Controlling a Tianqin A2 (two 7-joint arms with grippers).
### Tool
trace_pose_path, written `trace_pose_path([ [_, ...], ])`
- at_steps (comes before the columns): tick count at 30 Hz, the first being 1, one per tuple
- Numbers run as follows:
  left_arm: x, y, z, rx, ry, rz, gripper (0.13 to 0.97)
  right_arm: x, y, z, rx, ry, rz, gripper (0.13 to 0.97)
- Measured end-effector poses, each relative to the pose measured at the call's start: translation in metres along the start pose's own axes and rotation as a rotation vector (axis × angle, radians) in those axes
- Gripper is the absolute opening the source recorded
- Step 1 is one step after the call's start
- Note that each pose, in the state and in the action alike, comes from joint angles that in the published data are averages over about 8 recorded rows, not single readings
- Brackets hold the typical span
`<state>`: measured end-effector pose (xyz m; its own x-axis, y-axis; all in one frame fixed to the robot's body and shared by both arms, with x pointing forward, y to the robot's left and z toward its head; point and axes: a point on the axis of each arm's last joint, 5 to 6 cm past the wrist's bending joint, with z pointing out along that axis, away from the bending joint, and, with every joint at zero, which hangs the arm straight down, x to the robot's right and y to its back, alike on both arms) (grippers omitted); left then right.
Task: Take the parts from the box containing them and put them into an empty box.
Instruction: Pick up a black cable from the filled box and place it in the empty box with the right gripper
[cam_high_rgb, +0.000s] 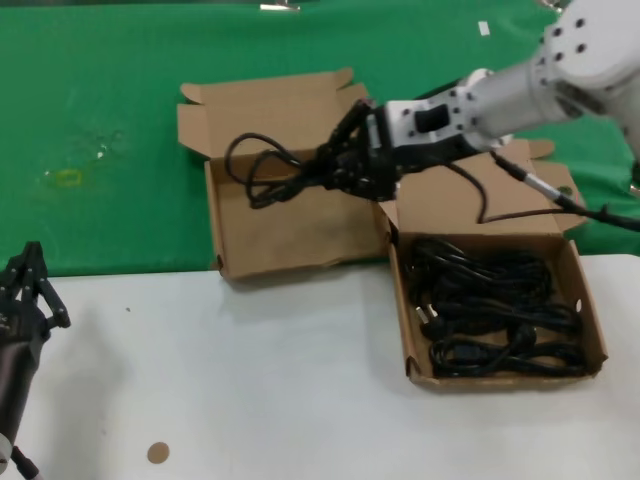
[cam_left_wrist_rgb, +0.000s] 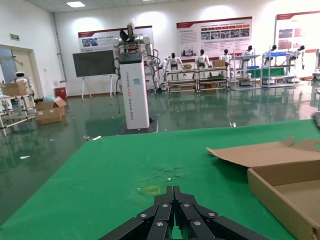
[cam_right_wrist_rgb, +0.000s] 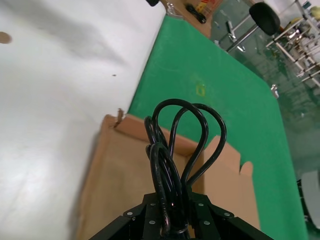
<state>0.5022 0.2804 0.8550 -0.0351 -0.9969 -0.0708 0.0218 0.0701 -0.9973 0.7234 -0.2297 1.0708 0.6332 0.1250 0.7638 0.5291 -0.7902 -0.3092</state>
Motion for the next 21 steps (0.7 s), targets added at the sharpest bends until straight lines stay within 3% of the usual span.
trace_pose_path([
  [10,0.0,0.0,0.0,0.0,0.0,0.0,0.152,0.0,-0.011,0.04,0.007,0.028,-0.053,0.224],
  [21,0.0,0.0,0.0,0.0,0.0,0.0,0.152,-0.01,-0.003,0.062,-0.008,0.011,-0.067,0.223],
])
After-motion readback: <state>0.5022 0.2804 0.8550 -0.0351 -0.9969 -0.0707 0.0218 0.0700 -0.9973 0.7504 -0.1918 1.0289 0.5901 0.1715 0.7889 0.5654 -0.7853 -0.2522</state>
